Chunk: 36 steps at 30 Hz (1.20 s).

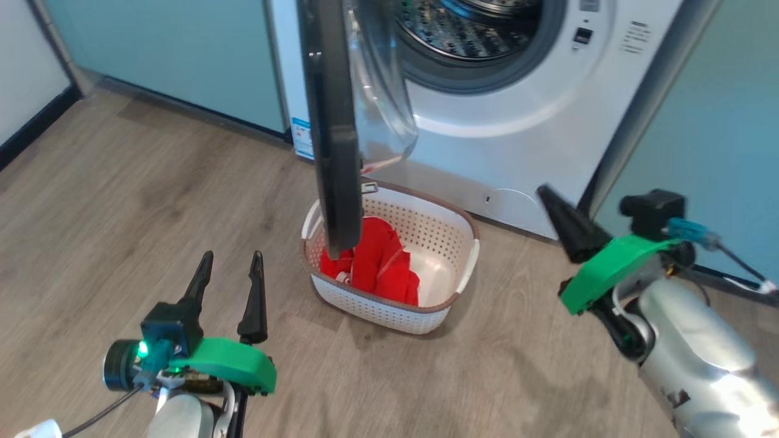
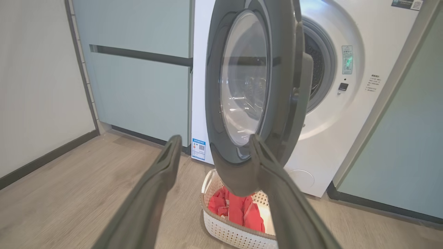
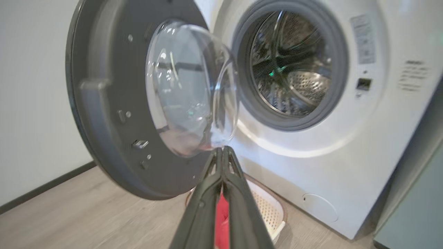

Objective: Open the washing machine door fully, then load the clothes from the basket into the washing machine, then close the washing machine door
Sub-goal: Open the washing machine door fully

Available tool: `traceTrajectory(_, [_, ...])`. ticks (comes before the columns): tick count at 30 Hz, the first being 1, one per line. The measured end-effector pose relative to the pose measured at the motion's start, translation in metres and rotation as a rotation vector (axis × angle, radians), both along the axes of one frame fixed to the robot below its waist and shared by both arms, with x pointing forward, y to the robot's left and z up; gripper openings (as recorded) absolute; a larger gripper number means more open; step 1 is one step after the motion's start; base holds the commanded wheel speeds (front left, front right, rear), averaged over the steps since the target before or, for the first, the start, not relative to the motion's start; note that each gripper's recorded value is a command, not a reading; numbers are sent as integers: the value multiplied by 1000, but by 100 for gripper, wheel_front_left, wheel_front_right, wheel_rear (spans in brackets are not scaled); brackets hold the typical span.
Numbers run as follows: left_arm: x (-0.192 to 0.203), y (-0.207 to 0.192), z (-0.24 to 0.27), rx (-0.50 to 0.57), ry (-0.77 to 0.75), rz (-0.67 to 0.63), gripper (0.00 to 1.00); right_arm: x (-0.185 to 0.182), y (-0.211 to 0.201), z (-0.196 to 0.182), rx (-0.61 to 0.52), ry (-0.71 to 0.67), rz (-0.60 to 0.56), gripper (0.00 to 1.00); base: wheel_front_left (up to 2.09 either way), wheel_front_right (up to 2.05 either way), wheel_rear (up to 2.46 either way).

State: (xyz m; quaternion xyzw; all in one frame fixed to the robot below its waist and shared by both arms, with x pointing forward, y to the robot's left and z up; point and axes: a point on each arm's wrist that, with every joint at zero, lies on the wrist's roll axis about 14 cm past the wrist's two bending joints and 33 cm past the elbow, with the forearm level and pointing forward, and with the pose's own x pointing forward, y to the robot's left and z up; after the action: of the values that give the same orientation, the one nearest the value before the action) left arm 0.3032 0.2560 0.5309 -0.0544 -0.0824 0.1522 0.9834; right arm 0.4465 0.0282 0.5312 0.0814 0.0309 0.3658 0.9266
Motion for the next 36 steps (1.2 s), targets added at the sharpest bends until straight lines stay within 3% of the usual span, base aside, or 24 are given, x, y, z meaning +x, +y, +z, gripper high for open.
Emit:
traceTrajectory(5, [8,-6,3,4,-7,-23,100,0,-31,38,114,-136,-137,0,0,0,0])
traceTrajectory(9, [10,-5,5,9,-12,-22,100,-17,-51,35,178,-148,-248,0,0,0,0])
traceTrajectory(20, [8,-9,-6,-1,17,-32,100,-37,-86,-1,119,-93,-374,0,0,0,0])
traceTrajectory(21, [8,-9,-7,-2,22,-32,100,-38,-87,-2,117,-90,-374,34,0,0,0])
traceTrajectory(22, [7,-9,-8,-3,25,-32,100,-38,-87,-4,117,-87,-375,88,0,0,0])
traceTrajectory(23, [7,-9,-9,-3,26,-31,100,-39,-87,-5,121,-80,-376,100,0,0,0])
traceTrajectory(36, [3,-7,-14,-5,42,-20,100,-40,-83,-9,126,-63,-365,100,0,0,0])
